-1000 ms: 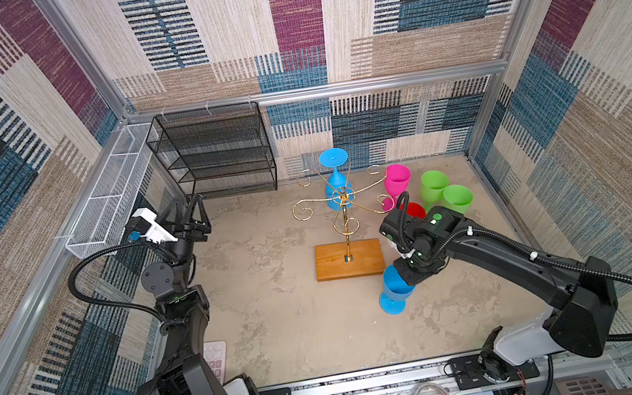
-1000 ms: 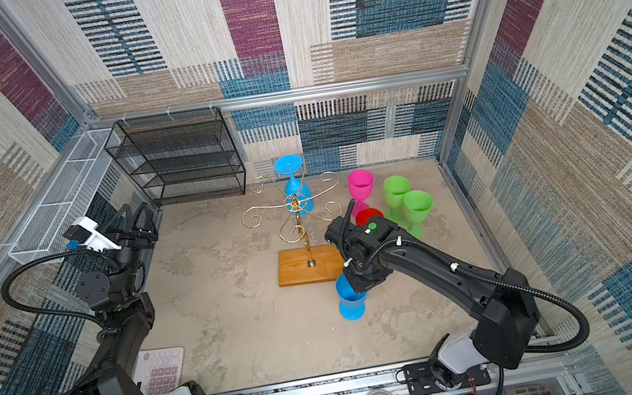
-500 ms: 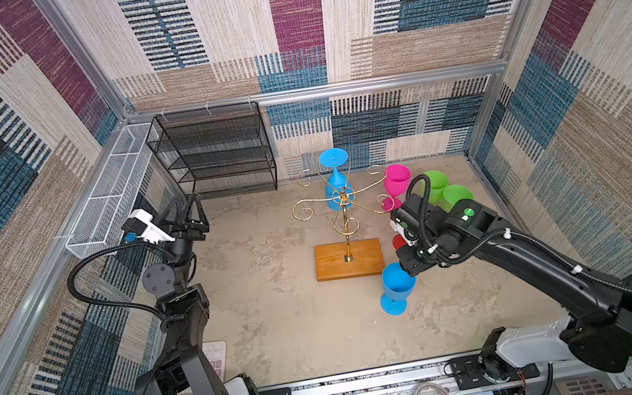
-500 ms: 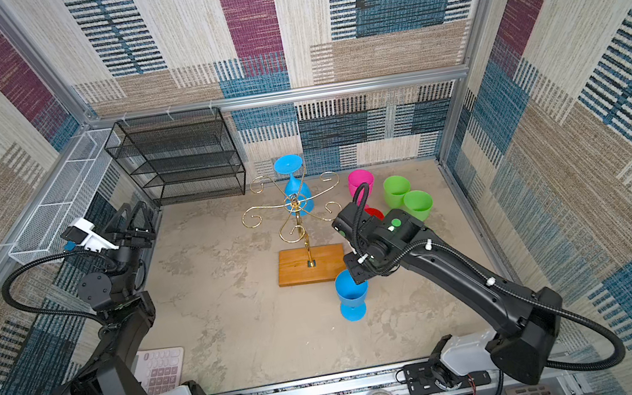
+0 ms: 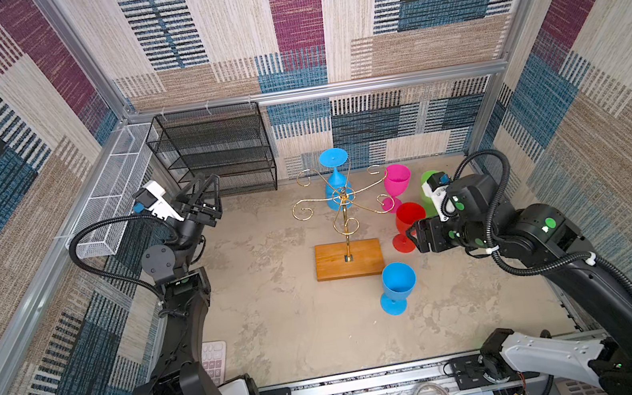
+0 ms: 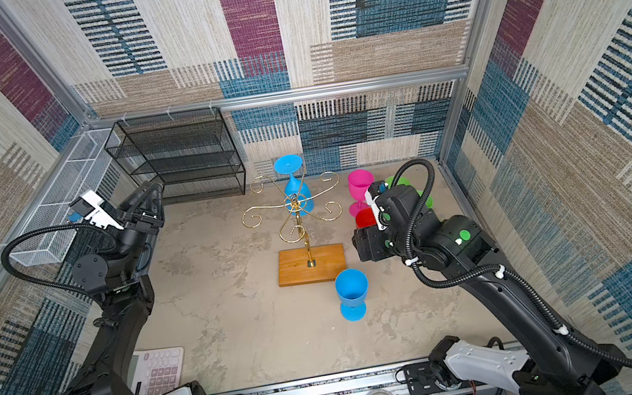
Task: Take the wine glass off the wine glass rack
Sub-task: 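Raise the right gripper and move it to the far side of the rack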
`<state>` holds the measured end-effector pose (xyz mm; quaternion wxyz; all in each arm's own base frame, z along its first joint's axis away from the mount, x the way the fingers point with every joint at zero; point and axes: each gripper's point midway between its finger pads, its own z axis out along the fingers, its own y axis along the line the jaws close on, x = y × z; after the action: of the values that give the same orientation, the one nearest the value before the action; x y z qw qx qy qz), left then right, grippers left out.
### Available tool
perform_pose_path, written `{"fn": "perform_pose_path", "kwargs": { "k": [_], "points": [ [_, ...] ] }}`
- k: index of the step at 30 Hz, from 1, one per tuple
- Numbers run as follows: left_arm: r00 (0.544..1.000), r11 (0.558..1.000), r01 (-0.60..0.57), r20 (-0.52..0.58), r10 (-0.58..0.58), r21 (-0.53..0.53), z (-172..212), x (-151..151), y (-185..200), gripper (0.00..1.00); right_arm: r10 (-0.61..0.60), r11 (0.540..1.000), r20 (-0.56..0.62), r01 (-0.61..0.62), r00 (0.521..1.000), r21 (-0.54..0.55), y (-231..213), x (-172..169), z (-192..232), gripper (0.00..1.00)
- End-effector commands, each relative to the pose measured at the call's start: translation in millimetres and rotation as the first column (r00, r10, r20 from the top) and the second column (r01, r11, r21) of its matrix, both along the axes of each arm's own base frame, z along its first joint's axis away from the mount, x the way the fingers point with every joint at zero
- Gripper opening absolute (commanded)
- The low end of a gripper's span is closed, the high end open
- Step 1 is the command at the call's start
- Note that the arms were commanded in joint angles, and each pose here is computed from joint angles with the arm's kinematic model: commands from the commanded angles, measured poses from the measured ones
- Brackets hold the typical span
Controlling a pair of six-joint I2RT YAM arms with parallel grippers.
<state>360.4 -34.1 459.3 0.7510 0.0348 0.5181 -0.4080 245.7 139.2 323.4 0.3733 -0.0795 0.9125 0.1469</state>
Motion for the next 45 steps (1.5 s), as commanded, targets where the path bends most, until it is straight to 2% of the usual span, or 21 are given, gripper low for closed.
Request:
{"fn": "perform_pose_path", "kwargs": {
  "k": [1,6,9,15,21,28,32,39,45],
  "points": [
    [0.996,0.985,0.000,-0.089,0.015,0.174,-12.6,4.5,-24.8,0.75,-0.008,0.997,0.160,-0.004,0.987,0.076,3.7,22.6,35.5,0.88],
    [0.934,0.955,0.026,-0.347,0.082,0.295,-20.1,20.6,-35.4,0.73,-0.064,0.991,0.273,0.029,0.960,0.130,-13.0,50.9,56.5,0.93],
    [0.913,0.950,0.097,-0.405,0.034,0.298,-17.1,25.3,-45.5,0.73,-0.076,0.983,0.338,0.014,0.938,0.182,-21.7,67.5,70.2,0.94],
    [0.892,0.929,0.201,-0.450,-0.043,0.310,-14.7,29.4,-67.0,0.72,-0.043,0.956,0.414,-0.084,0.909,0.282,-29.0,105.5,92.3,0.93],
    [0.894,0.913,0.212,-0.446,-0.038,0.349,-20.1,26.0,-70.0,0.72,0.089,0.916,0.434,-0.245,0.897,0.319,-8.5,146.6,95.4,0.84],
    [0.931,0.906,0.153,-0.364,0.001,0.394,-19.9,17.3,-66.2,0.72,0.205,0.858,0.433,-0.374,0.878,0.351,15.6,186.2,93.0,0.76],
    [0.943,0.904,0.134,-0.334,0.009,0.405,-25.0,16.2,-65.4,0.73,0.291,0.796,0.397,-0.450,0.871,0.404,32.5,201.8,81.1,0.73],
    [0.966,0.902,0.099,-0.258,0.013,0.420,-26.7,9.8,-63.8,0.74,0.389,0.744,0.339,-0.509,0.857,0.433,58.9,220.2,65.9,0.69],
    [0.968,0.897,0.077,-0.250,0.038,0.435,-32.9,7.3,-58.5,0.74,0.456,0.715,0.287,-0.539,0.842,0.446,85.4,232.7,55.4,0.63]
  ]
}}
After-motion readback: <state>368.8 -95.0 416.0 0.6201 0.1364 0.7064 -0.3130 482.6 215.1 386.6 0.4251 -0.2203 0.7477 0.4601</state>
